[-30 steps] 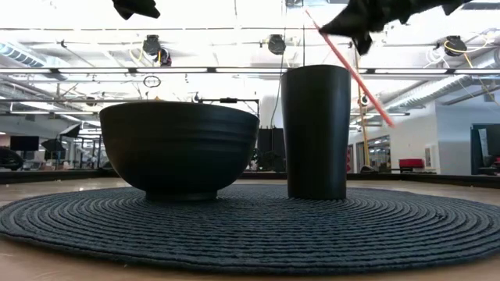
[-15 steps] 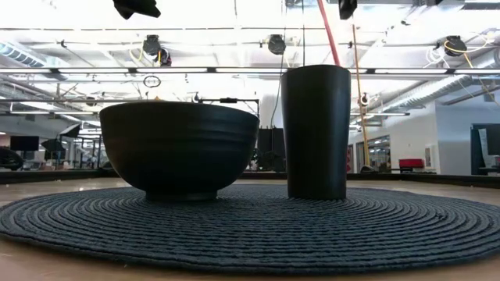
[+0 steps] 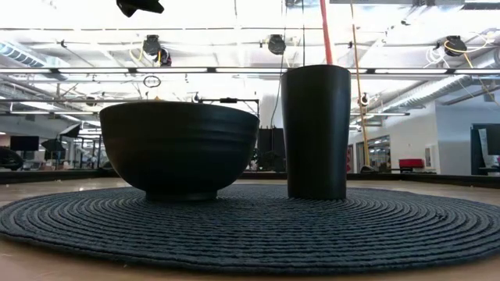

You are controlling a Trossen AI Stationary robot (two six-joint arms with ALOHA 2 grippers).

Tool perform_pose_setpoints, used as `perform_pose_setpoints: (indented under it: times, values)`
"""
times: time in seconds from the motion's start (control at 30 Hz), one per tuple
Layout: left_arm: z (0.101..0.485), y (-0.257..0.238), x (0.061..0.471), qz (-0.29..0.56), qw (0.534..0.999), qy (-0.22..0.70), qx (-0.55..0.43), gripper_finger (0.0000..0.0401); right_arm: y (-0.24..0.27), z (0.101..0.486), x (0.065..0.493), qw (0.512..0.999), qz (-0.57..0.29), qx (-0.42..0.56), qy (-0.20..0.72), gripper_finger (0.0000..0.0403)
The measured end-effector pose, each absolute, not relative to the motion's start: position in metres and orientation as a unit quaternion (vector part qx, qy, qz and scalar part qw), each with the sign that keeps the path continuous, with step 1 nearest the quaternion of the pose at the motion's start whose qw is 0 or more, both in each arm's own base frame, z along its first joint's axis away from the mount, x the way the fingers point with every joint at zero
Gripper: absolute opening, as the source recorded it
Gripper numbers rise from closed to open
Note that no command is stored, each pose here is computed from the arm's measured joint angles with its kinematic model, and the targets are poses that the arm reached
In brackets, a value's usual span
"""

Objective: Pick & Place Utensil
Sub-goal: Put the orange straw into the black cup

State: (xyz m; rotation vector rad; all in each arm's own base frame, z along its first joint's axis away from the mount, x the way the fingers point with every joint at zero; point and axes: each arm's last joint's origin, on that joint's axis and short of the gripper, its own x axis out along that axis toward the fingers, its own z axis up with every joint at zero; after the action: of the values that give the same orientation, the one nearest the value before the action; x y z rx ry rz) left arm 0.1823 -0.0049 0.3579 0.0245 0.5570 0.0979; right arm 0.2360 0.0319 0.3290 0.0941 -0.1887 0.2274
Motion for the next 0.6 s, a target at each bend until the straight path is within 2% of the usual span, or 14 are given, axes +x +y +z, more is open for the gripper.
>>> perform_pose_setpoints:
  times: [0.6]
  values:
    - [0.358,-0.005,0.182,0.048,0.96,0.274,0.011,0.0136,0.05,0.315,0.26,0.979,0.16,0.048,-0.12,0.0]
